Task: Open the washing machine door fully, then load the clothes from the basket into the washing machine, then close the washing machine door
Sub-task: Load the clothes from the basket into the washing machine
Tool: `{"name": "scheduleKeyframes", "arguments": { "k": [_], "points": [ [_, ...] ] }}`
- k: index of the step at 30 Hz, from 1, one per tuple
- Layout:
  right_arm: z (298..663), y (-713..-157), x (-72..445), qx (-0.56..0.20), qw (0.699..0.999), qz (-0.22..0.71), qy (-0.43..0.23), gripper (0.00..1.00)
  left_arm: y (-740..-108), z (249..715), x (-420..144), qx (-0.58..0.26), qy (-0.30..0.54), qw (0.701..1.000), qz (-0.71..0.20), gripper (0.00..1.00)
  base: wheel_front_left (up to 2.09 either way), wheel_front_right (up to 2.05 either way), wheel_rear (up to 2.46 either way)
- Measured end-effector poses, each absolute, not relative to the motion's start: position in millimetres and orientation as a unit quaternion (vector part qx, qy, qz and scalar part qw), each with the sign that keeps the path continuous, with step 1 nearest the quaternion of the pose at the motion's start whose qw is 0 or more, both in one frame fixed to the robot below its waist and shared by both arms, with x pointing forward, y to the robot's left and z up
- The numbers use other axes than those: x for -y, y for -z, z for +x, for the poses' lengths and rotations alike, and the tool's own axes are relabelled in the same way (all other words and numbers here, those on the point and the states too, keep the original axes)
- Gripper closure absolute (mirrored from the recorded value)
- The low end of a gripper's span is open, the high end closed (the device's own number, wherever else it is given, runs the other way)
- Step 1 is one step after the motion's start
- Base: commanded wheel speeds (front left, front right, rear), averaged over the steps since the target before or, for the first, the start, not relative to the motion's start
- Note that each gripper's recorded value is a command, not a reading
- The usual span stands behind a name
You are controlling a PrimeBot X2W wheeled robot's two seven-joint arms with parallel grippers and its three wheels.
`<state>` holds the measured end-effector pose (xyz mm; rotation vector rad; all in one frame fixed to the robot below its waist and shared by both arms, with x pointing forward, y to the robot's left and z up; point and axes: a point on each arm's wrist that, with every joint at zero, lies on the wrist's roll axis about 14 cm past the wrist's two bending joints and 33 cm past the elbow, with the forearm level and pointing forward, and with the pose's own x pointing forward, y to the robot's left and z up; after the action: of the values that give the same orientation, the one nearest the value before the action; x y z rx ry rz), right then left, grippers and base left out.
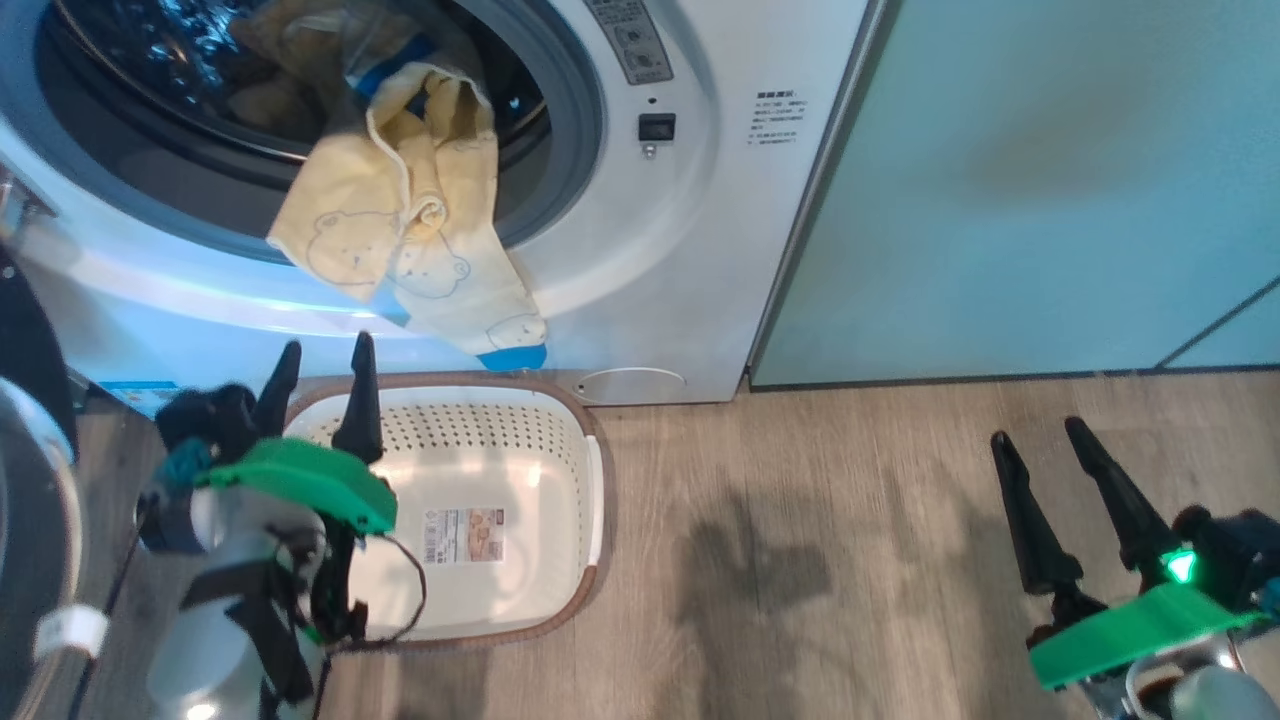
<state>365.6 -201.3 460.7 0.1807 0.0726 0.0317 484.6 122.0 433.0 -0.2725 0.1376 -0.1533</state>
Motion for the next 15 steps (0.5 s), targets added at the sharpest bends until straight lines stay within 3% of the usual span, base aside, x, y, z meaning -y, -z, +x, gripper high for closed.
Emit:
{"name": "scheduleKeyframes", "arguments": {
  "k": [15],
  "points": [
    [362.0,-461.8,198.0,-0.034,0.995,0.093,-0.02,0.0,-419.0,444.3,-132.5,-0.086,0.057,0.985,-0.141,0.0,0.0,0.0,0.0]
  ]
}}
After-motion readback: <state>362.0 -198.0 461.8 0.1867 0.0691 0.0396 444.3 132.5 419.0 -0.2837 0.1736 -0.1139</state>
